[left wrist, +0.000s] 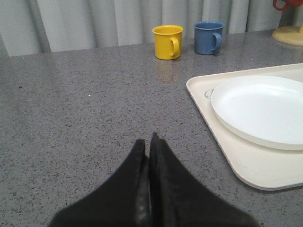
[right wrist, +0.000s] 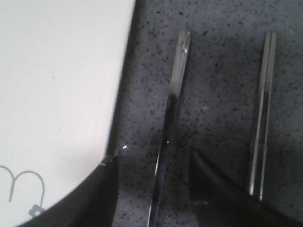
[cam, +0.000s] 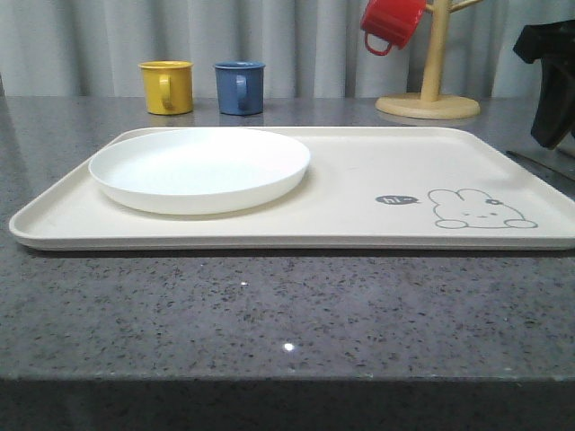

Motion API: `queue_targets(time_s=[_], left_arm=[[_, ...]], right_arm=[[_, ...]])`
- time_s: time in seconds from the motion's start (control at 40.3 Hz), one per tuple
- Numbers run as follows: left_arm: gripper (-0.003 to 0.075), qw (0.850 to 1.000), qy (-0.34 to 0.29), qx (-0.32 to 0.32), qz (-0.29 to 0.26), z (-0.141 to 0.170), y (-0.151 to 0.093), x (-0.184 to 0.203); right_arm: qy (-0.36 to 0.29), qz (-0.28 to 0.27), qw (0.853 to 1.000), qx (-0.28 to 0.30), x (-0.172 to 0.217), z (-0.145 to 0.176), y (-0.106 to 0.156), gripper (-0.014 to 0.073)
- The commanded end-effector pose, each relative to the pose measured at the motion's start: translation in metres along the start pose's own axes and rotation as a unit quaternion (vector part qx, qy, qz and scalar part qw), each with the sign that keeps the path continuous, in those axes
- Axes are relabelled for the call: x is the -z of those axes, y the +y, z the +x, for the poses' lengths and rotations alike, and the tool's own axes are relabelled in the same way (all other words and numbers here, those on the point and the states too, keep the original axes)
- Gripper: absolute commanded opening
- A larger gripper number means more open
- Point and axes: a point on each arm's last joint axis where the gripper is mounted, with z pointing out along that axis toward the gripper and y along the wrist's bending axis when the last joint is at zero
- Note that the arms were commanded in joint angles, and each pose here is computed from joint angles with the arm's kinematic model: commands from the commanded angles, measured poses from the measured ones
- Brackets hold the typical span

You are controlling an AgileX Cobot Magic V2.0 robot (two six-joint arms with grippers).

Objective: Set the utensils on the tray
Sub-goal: 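Grasp the steel fork with the right gripper and lift it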

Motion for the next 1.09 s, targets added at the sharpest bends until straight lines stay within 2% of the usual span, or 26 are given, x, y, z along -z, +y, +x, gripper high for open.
queue_targets(time_s=[0.0, 0.323, 0.397, 0.522, 0.646, 0.72, 0.919, 1.068], left_arm=[[-0.0018, 0.999, -0.048, 0.013, -0.004, -0.015, 0.001, 0.002], [-0.0018, 0.999, -0.048, 0.013, -0.004, -0.015, 0.001, 0.002], [-0.0018, 0.999, -0.048, 0.013, -0.004, -0.015, 0.001, 0.002], [-0.0018, 0.999, -0.048, 0.013, -0.004, -0.015, 0.001, 0.002], [-0.0018, 0.999, -0.048, 0.013, -0.004, -0.015, 0.001, 0.002], [-0.0018, 0.999, -0.048, 0.013, -0.004, -0.015, 0.001, 0.002], [-0.0018, 0.999, -0.048, 0.013, -0.004, -0.015, 0.001, 0.002], [-0.0018, 0.999, -0.048, 0.013, -0.004, -0.015, 0.001, 0.002]], right_arm=[[-0.043, 0.005, 0.999, 0.008, 0.011, -0.012, 0.0, 0.037], [-0.012, 0.004, 1.0, 0.003, -0.009, -0.011, -0.002, 0.0367], [-0.001, 0.003, 1.0, 0.002, -0.014, -0.009, -0.003, 0.0334], [0.015, 0.002, 1.0, 0.001, -0.02, -0.007, -0.003, 0.0213], [0.023, 0.0, 1.0, -0.003, -0.02, -0.006, -0.003, 0.0026], [0.024, 0.0, 1.0, -0.004, -0.019, -0.006, -0.003, -0.0043], [-0.007, 0.009, 1.0, -0.029, 0.003, -0.01, -0.001, -0.0046], [-0.015, 0.036, 0.998, -0.051, 0.031, -0.014, 0.013, -0.0046]])
